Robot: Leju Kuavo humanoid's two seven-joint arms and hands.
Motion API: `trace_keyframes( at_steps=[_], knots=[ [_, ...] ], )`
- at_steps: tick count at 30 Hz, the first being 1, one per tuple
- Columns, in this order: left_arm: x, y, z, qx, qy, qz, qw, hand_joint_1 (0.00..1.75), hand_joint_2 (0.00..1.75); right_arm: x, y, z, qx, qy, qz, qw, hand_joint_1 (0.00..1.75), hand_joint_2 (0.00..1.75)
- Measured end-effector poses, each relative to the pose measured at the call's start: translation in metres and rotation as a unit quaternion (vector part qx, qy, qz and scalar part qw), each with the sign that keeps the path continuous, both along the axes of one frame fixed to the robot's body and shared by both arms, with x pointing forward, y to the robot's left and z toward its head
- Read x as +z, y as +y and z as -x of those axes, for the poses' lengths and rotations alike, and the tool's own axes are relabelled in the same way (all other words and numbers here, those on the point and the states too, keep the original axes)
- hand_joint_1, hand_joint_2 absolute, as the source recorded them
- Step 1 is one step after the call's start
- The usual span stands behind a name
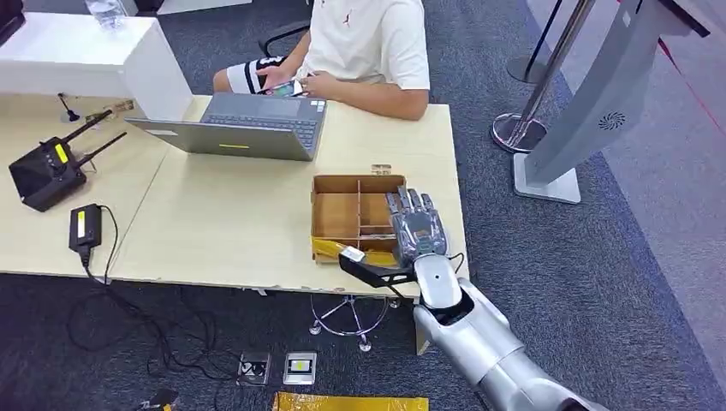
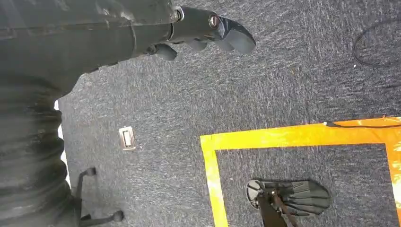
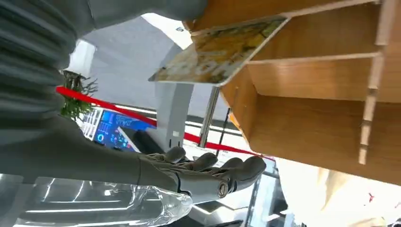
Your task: Pass the card to the sensor for recognition and then transmit it.
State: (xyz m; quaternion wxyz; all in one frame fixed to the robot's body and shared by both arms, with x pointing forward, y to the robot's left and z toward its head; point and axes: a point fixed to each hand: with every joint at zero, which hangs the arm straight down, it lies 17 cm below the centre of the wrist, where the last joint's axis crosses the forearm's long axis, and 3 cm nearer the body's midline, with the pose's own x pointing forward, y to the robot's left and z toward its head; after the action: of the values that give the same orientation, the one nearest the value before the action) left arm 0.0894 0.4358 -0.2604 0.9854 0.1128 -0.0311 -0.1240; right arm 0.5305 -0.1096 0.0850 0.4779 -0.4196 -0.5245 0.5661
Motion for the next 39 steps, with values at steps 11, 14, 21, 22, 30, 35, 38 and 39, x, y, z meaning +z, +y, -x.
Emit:
trace_keyframes(
  at_steps=[11,14,21,22,30,35,38,39],
  knots=[
    [0.0,0.0,0.0,0.001,0.0,0.001,1.0,0.0,1.75,0.011,0.014,0.002,0.014,-0.002,-0.013,1.0,1.34,1.75],
    [0.0,-0.001,0.0,0.002,0.0,0.002,1.0,0.0,1.75,0.011,0.018,0.003,0.018,0.005,-0.015,1.0,1.38,1.75],
    [0.0,-0.001,0.0,0.003,0.0,0.002,1.0,0.0,1.75,-0.004,0.025,0.01,0.024,0.048,-0.007,0.999,1.15,1.75],
    [0.0,-0.001,0.0,0.003,0.0,0.002,1.0,0.0,1.75,-0.004,0.025,0.01,0.024,0.049,-0.007,0.998,1.15,1.75],
    [0.0,-0.001,0.0,0.002,0.001,0.002,1.0,0.0,1.75,-0.008,0.026,0.012,0.023,0.059,-0.004,0.998,1.17,1.75],
    [0.0,0.0,0.0,0.002,0.001,0.002,1.0,0.0,1.75,-0.009,0.025,0.012,0.019,0.061,-0.004,0.998,1.59,1.75],
    [0.0,0.0,0.0,0.002,0.001,0.001,1.0,0.0,1.75,-0.009,0.024,0.012,0.017,0.062,-0.003,0.998,1.75,1.75],
    [0.0,0.0,0.0,0.003,0.001,0.001,1.0,0.0,1.75,-0.009,0.024,0.012,0.017,0.062,-0.003,0.998,1.75,1.75]
  ],
)
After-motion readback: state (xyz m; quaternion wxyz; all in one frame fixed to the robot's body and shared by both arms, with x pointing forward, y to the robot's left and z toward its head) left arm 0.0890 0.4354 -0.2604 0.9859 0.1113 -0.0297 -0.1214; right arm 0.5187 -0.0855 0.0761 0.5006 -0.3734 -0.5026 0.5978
